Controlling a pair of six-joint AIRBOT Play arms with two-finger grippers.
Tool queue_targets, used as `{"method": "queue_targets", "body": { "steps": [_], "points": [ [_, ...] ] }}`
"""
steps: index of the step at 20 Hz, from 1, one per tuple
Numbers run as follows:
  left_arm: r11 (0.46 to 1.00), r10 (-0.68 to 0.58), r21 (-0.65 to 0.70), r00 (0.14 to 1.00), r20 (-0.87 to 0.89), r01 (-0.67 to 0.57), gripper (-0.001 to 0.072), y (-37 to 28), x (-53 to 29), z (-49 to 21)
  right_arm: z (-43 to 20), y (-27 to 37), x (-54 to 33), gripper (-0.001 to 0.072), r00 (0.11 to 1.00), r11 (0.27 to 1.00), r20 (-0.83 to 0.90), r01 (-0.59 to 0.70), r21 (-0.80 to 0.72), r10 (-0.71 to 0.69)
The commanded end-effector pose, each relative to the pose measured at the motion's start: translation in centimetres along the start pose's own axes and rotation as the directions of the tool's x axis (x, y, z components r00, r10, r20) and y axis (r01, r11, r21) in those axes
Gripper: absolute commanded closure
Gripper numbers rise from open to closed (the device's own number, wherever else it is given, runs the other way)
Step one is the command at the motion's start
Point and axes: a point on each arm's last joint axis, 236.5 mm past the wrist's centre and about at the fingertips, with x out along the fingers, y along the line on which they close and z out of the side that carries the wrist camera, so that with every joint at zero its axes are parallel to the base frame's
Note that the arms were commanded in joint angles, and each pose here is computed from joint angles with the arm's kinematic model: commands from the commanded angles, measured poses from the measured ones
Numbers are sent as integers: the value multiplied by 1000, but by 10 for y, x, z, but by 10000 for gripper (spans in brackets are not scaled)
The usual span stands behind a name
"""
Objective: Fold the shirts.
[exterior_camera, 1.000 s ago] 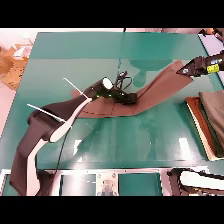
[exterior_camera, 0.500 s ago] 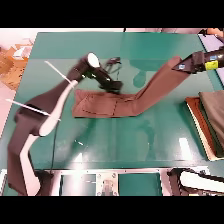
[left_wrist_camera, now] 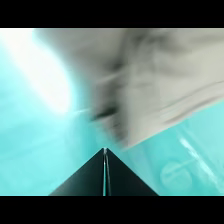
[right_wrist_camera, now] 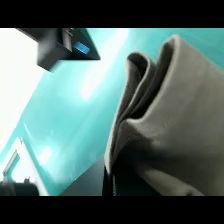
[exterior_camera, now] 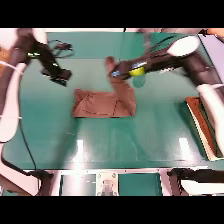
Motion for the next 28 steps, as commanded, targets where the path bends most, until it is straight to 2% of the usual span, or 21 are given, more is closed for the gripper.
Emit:
{"method": "queue_targets", "body": {
  "steps": [1,2,3,4,7,10,13,16,19,25,26,27,28],
  "points": [
    [989,32,-145,999,22,-28,683,57,-29,-27,-14,13,132,698,995,999,100,9,40,-13],
    [985,13,-173,999,42,-6,683,65,-34,-30,-26,6,172,656,992,996,127,17,86,-28],
    [981,-7,-193,998,62,19,683,70,-38,-31,-38,-2,203,346,989,991,143,25,131,-44],
    [978,-29,-205,997,78,44,683,72,-41,-31,-51,-8,225,148,991,988,125,28,154,-48],
    [972,-51,-224,994,101,73,683,77,-43,-31,-52,-26,202,149,999,990,19,26,138,-29],
    [972,-50,-223,993,104,72,683,77,-43,-31,-20,-75,99,149,996,989,-59,80,126,-73],
    [972,-52,-224,994,100,74,683,77,-43,-32,-10,-144,-10,153,980,955,-91,192,228,-176],
    [970,-54,-232,994,96,76,682,76,-43,-32,-45,-198,-68,152,970,889,-137,240,389,-202],
    [967,-54,-243,994,97,76,682,76,-43,-32,-100,-235,-56,113,967,807,-178,252,534,-184],
    [963,-54,-256,994,97,78,682,76,-43,-32,-140,-218,34,116,985,787,-175,111,607,-4],
    [963,-54,-256,994,97,77,683,76,-43,-32,-140,-214,47,136,986,784,-166,97,613,8],
    [963,-54,-256,994,97,78,682,76,-43,-32,-139,-207,58,256,988,784,-154,78,616,23],
    [963,-54,-256,994,97,78,682,76,-43,-32,-134,-198,64,490,990,799,-134,46,599,44]
  ]
}}
